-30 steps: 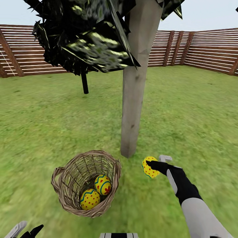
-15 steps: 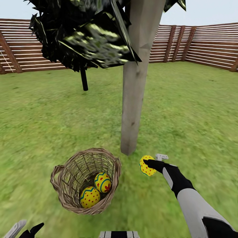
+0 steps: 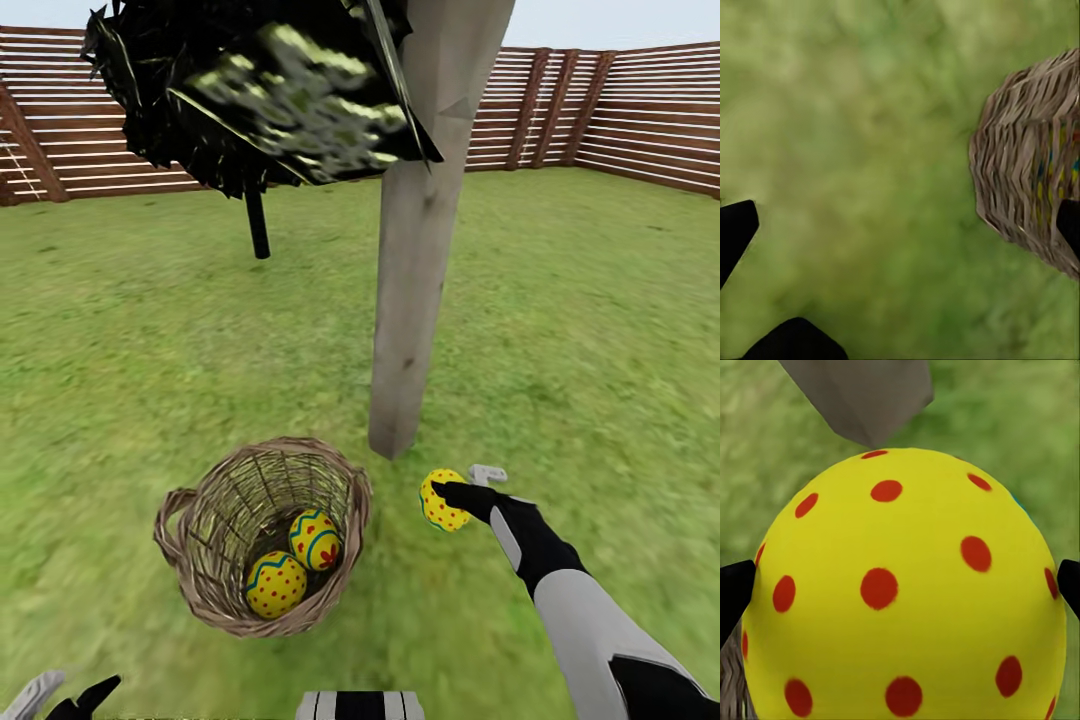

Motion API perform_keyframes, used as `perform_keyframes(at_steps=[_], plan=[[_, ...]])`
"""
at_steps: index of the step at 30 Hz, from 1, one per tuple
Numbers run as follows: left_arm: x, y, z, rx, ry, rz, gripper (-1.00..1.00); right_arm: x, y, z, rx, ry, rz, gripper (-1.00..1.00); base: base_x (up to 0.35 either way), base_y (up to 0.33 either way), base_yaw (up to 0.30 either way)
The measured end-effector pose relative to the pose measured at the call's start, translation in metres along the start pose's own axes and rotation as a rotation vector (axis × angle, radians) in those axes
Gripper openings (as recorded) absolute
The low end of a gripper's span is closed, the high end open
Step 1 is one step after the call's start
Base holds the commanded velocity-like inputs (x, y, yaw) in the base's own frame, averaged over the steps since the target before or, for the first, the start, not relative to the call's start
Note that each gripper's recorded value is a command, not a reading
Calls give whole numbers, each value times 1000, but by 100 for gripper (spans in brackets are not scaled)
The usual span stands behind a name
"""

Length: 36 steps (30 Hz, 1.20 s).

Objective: Take the three Easter eggs out of the wicker basket on the lawn in the garden, then place them on the lawn next to a single tree (choose any tree) so that all three eggs are next to the same tree and none are left in the basket.

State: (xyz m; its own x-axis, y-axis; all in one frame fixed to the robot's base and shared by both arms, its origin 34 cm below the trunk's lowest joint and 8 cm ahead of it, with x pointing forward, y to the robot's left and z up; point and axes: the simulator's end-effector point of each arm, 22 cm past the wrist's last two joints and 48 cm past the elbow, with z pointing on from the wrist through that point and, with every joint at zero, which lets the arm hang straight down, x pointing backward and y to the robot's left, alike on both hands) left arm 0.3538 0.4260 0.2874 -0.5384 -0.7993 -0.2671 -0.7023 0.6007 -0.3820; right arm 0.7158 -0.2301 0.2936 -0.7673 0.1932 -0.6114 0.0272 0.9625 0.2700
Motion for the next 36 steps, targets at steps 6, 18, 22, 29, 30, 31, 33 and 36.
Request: perform_keyframes(at_steps=[6,18,22,29,30,31,33,36], plan=[[4,14,0,-31,3,-17,100,-3,-1,-1,1,-7,-1,-100,108,-30,13],[10,23,0,-47,15,-25,100,-5,0,-1,1,-10,-2,-100,70,-2,0],[6,28,-2,-50,7,-40,100,-4,0,-1,0,-9,-2,-100,11,0,0],[10,36,1,-73,20,-44,100,12,-6,9,7,18,3,-100,1,0,0],[10,37,1,-76,22,-44,100,14,-7,11,8,21,3,-100,0,0,0],[11,38,2,-80,23,-43,100,16,-8,12,9,25,4,-100,0,0,0],[11,38,2,-82,24,-42,100,18,-8,13,9,28,4,-100,0,0,0],[11,40,2,-87,26,-38,100,18,-7,14,8,27,3,-100,0,0,0]])
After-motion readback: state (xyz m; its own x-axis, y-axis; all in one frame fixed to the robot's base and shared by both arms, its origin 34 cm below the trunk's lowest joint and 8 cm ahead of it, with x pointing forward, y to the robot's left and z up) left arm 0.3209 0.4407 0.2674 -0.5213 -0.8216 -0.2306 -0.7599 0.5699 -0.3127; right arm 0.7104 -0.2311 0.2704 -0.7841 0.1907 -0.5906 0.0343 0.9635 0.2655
